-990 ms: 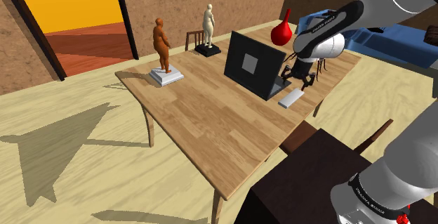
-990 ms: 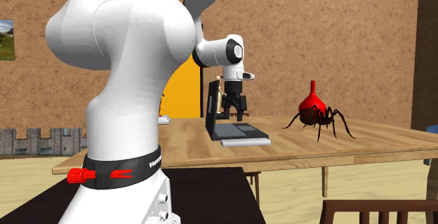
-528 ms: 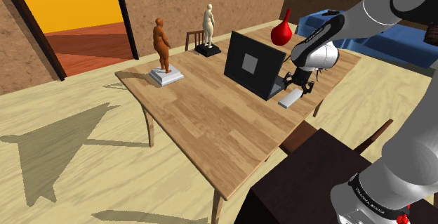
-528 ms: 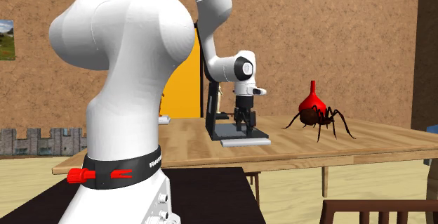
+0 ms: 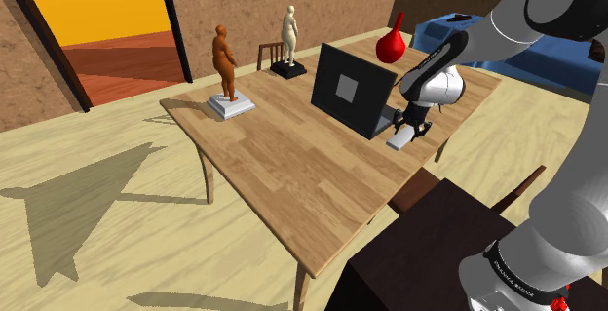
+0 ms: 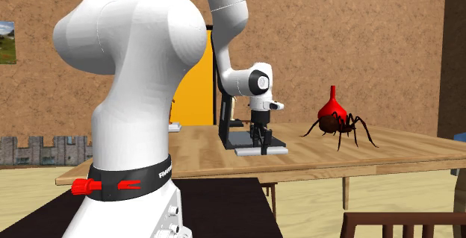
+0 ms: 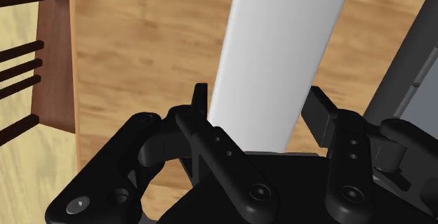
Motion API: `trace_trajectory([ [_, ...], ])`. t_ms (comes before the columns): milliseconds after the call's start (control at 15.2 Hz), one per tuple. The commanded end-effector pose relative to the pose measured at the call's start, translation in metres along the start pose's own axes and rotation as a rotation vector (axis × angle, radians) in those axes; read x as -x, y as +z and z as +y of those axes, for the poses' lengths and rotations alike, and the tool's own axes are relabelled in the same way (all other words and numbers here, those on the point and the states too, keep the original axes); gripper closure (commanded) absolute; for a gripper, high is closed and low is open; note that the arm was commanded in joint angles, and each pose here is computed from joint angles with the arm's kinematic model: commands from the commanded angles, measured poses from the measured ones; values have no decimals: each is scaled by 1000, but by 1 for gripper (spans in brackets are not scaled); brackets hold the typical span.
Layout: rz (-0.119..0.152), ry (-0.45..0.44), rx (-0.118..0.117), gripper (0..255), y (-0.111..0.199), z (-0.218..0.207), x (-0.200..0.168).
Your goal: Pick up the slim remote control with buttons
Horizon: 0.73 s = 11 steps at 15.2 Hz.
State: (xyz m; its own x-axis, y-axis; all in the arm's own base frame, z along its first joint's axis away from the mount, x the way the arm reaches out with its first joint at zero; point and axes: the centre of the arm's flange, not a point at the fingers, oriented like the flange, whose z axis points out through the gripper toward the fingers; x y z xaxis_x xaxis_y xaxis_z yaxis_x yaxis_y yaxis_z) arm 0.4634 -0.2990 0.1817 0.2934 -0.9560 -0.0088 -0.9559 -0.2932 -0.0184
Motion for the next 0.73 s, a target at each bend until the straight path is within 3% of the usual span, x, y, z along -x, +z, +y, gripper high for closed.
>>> trace_trajectory([
  [0, 0, 0, 0, 255, 1, 0, 0],
  [660, 0, 0, 0, 255, -9, 0, 0],
])
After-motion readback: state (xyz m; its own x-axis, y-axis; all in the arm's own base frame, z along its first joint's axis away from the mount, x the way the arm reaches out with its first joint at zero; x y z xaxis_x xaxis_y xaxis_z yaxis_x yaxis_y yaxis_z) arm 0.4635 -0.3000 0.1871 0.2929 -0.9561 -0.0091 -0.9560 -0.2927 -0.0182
